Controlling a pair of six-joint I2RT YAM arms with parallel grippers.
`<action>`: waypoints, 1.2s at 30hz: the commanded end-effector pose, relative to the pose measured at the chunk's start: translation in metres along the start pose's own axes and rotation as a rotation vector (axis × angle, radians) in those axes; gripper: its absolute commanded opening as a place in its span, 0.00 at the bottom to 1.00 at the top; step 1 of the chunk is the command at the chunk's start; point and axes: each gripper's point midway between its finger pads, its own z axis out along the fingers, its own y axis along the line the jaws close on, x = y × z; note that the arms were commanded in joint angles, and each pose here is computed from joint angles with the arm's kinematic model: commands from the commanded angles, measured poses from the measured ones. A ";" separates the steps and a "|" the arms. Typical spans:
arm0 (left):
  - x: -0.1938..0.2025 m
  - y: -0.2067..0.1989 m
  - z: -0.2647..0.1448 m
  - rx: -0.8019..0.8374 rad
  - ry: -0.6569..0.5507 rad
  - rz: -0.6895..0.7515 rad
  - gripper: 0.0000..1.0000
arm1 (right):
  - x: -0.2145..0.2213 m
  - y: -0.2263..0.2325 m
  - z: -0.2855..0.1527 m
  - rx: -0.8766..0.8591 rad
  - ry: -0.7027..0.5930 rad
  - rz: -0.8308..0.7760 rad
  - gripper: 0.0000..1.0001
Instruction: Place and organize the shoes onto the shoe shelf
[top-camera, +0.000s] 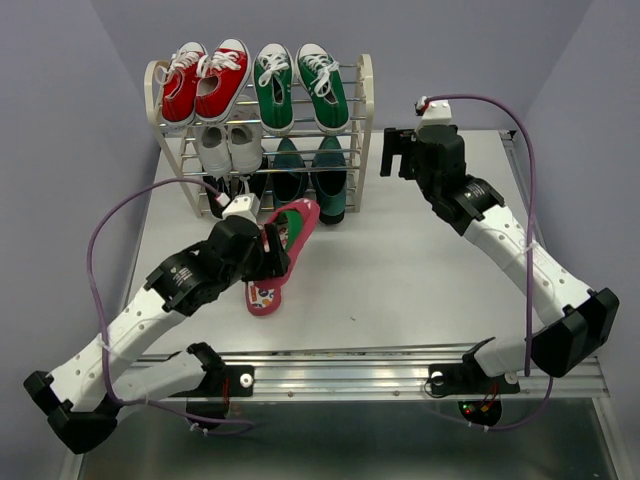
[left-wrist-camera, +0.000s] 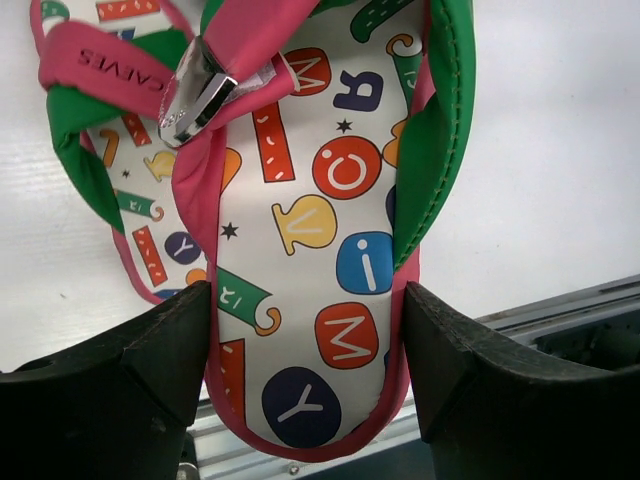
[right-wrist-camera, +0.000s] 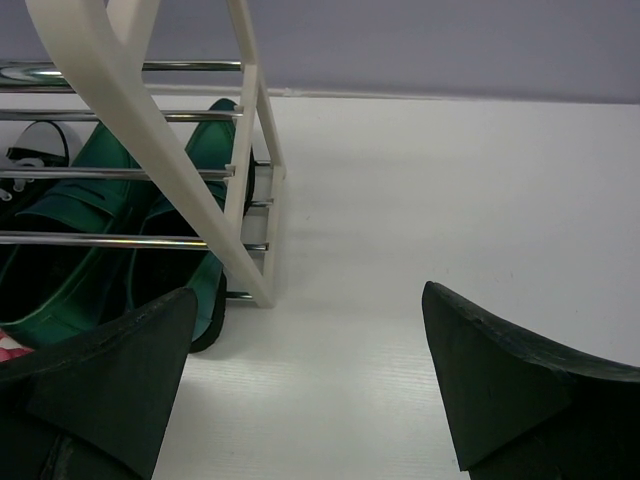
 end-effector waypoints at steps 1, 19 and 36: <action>-0.065 -0.042 -0.016 0.047 -0.246 0.042 0.00 | -0.015 -0.002 0.003 0.009 -0.055 0.000 1.00; -0.115 -0.069 0.000 -0.161 -0.541 0.130 0.00 | -0.021 -0.007 -0.003 0.016 -0.081 -0.009 1.00; -0.143 -0.071 0.013 -0.177 -0.657 0.157 0.00 | -0.019 -0.006 -0.003 0.009 -0.080 -0.011 1.00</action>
